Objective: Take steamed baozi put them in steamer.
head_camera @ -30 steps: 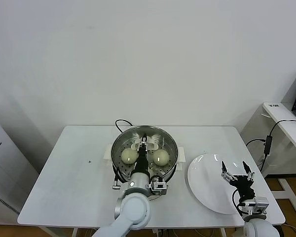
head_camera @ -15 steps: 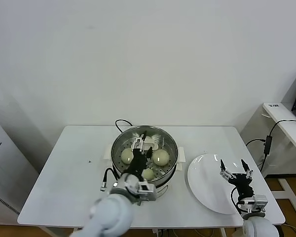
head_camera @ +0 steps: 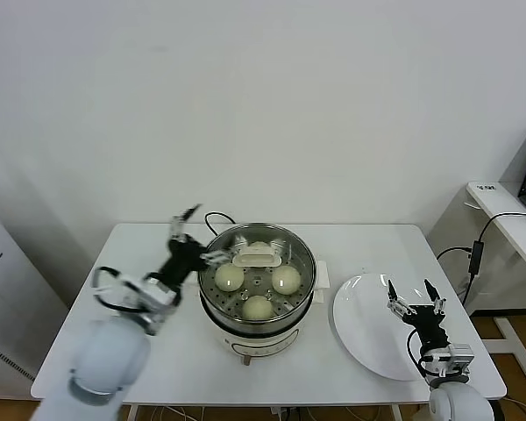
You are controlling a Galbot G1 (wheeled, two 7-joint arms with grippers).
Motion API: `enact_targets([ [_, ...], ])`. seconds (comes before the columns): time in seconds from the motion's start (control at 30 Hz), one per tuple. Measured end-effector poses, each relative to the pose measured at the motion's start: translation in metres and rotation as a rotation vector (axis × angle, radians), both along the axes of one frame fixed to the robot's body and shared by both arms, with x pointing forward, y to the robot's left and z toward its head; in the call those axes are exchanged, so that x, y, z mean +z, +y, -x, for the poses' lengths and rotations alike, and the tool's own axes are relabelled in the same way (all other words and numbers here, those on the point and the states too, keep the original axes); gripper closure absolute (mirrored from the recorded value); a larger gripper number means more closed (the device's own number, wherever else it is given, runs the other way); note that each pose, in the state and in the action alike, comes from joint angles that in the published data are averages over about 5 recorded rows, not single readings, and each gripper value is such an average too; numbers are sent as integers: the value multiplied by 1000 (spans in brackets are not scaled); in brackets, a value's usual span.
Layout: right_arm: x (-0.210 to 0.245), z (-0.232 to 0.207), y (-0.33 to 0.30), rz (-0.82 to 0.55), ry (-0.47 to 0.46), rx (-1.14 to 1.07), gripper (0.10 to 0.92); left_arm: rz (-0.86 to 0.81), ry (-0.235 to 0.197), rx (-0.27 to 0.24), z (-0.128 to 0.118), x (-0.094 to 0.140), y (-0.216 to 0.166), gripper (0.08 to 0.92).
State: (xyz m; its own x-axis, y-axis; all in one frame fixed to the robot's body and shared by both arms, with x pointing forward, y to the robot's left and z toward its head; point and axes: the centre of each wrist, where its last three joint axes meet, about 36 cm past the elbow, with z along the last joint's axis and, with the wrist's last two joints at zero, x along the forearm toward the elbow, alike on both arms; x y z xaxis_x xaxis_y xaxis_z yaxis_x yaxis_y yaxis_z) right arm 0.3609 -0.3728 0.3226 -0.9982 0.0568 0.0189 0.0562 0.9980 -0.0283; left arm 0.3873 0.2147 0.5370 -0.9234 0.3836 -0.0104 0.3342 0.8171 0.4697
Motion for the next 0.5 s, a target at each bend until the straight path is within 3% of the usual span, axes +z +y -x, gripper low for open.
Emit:
enact_targets([
  [0.23, 1, 2, 2, 17, 8, 11, 200, 215, 109, 124, -4, -24, 62, 177],
  [0.5, 7, 4, 7, 8, 39, 25, 200, 295, 213, 230, -6, -63, 112, 177],
])
